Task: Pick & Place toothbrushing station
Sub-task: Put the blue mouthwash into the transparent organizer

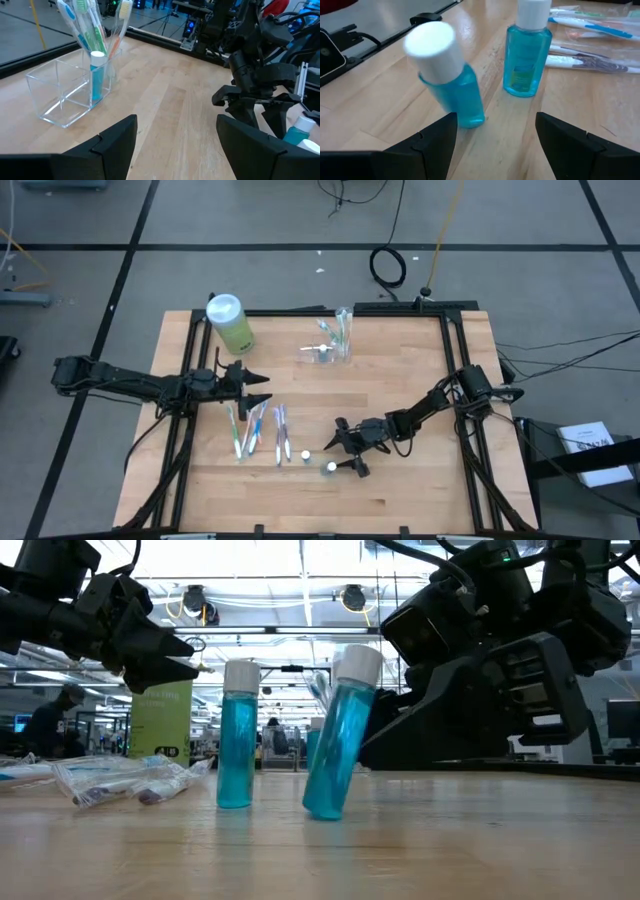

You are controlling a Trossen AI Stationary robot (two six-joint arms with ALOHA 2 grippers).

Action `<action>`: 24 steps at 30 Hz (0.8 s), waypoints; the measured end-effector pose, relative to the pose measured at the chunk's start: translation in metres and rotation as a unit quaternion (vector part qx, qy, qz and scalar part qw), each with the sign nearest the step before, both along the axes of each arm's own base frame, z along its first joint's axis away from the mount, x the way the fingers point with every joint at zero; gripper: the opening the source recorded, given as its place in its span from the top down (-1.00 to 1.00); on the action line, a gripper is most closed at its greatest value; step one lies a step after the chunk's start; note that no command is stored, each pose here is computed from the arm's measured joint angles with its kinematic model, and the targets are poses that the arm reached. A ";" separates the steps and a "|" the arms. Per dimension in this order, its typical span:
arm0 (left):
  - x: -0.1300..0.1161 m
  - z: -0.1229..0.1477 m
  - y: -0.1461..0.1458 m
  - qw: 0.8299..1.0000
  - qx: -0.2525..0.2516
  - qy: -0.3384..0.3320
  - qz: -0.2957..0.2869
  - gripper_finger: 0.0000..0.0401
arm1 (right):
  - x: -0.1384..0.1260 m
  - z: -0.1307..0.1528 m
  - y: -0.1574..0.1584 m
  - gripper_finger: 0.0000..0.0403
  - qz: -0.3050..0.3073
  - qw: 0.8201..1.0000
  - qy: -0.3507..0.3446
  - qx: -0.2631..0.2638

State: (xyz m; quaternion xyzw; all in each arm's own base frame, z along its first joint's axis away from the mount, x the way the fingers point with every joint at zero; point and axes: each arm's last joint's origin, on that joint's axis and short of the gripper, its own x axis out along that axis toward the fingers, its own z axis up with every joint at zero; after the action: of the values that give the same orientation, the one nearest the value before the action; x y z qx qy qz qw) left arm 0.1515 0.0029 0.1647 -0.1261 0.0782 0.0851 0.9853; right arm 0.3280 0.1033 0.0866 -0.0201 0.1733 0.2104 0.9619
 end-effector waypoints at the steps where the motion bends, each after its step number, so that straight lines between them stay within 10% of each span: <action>1: 0.000 0.000 0.000 1.000 0.000 0.000 0.000 -0.40 | 0.000 0.000 0.000 -0.30 0.000 1.000 0.000 -0.001; 24: 0.000 0.000 0.000 1.000 0.000 0.000 0.000 -0.40 | 0.000 0.001 0.003 -0.30 0.004 0.999 0.008 0.032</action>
State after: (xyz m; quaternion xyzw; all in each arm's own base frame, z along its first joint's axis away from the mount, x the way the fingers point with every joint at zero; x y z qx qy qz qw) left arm 0.1515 0.0029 0.1647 -0.1261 0.0780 0.0852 0.9853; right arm 0.3276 0.1060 0.0879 0.0119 0.1737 0.2201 0.9598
